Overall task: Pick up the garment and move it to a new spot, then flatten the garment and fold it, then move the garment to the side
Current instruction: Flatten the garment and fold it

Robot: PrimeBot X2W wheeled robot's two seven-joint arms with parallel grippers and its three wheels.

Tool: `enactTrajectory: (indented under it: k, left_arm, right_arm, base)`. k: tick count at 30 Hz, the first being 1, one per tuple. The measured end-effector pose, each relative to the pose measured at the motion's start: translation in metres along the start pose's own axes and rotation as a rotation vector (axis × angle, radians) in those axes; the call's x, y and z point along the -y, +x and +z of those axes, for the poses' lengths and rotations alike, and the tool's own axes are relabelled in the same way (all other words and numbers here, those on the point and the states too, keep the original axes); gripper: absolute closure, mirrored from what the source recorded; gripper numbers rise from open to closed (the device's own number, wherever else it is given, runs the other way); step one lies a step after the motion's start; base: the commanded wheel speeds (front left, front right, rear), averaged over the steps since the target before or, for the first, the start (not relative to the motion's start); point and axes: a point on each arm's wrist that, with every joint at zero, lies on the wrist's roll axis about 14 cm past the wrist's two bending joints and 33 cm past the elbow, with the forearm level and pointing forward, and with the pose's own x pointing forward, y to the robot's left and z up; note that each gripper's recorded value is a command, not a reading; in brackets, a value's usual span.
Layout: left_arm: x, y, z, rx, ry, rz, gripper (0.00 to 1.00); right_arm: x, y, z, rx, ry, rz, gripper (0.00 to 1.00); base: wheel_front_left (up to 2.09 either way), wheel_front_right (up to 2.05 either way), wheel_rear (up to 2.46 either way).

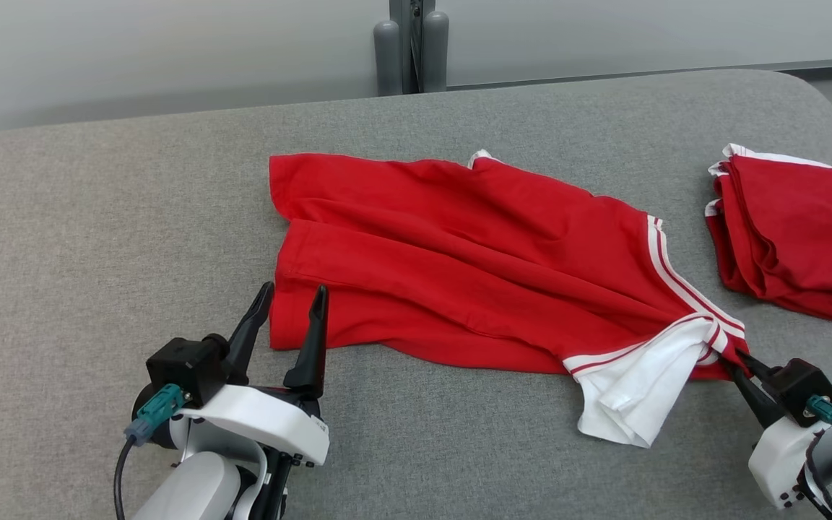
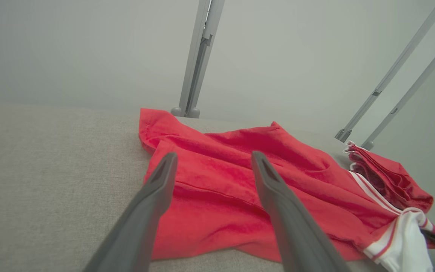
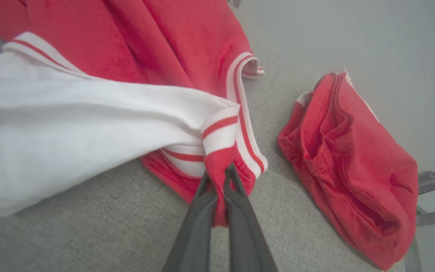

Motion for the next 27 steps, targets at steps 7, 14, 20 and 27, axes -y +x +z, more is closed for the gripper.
enactTrajectory:
  k: [7,14,20,27]
  left_arm:
    - [0.004,0.001,0.002,0.005,0.002,-0.012,0.0]
    - [0.011,-0.001,0.006,0.023,0.001,-0.023,0.0]
    - [0.017,-0.005,0.01,0.039,0.008,-0.035,0.0]
    - [0.013,-0.011,0.012,0.045,0.009,-0.018,0.0]
  right_arm:
    - [0.02,-0.018,0.004,0.035,0.035,-0.076,0.0]
    - [0.045,-0.051,0.01,0.103,0.111,-0.204,0.0]
    - [0.038,-0.059,0.029,0.226,0.367,-0.285,0.0]
    - [-0.006,-0.037,0.048,0.237,0.703,-0.217,0.0]
  base:
    - [0.0,0.0,0.0]
    - [0.0,0.0,0.0]
    - [0.0,0.0,0.0]
    - [0.0,0.0,0.0]
